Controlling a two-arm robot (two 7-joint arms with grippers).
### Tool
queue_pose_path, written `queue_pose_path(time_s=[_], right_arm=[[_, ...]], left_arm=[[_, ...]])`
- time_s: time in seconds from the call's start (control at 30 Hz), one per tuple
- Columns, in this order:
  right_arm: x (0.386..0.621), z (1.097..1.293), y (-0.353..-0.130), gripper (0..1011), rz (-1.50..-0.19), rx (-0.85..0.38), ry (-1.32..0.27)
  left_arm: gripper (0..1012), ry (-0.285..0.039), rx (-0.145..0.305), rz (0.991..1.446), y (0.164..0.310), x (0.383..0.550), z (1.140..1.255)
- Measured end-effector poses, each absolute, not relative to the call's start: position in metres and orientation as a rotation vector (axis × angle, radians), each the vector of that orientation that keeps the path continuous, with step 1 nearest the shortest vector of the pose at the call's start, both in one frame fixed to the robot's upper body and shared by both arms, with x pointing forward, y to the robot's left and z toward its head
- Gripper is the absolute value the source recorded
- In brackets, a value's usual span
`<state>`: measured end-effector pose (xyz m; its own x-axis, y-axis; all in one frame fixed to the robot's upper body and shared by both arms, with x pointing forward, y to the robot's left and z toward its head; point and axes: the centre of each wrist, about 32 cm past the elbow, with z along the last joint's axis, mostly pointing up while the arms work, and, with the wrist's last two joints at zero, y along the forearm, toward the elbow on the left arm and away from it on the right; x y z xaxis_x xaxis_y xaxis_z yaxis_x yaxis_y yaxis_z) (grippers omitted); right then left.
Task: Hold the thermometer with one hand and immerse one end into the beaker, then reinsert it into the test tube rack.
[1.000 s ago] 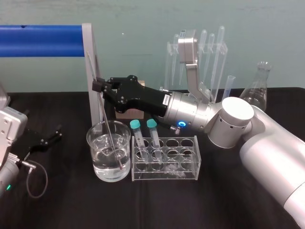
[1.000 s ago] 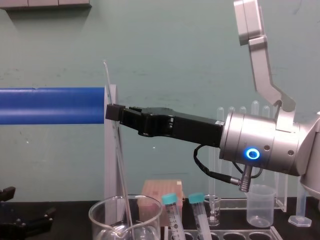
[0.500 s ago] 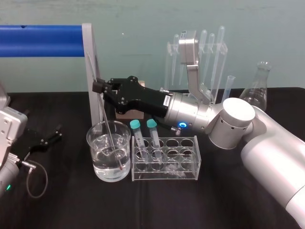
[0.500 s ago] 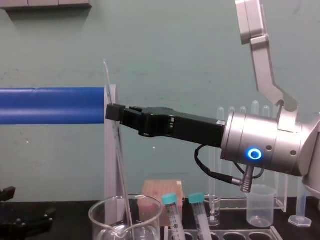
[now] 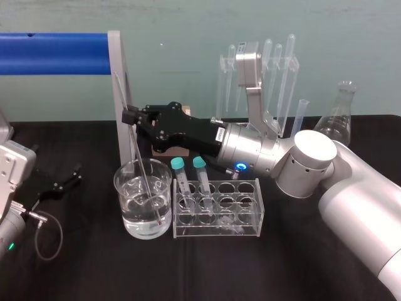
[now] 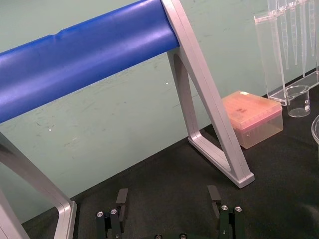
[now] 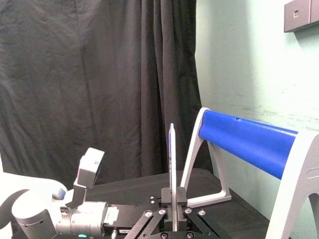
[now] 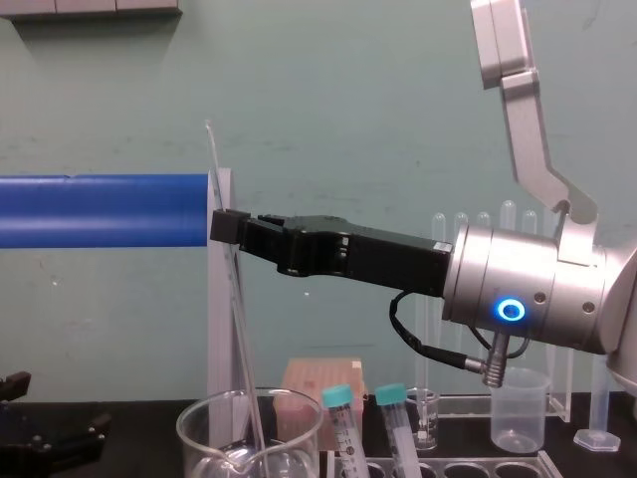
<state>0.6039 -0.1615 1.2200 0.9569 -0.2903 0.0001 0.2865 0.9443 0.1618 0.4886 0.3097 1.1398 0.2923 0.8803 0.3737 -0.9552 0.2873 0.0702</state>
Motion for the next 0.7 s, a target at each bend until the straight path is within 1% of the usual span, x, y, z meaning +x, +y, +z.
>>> queue_pose_path(time_s=[0.7], right_arm=[[0.6035,1.2190,-0.1607,53,-0.291,0.157,-0.019]], left_arm=[[1008,-0.285,0.304,1.248,0.3097,0.4886,1.1398]])
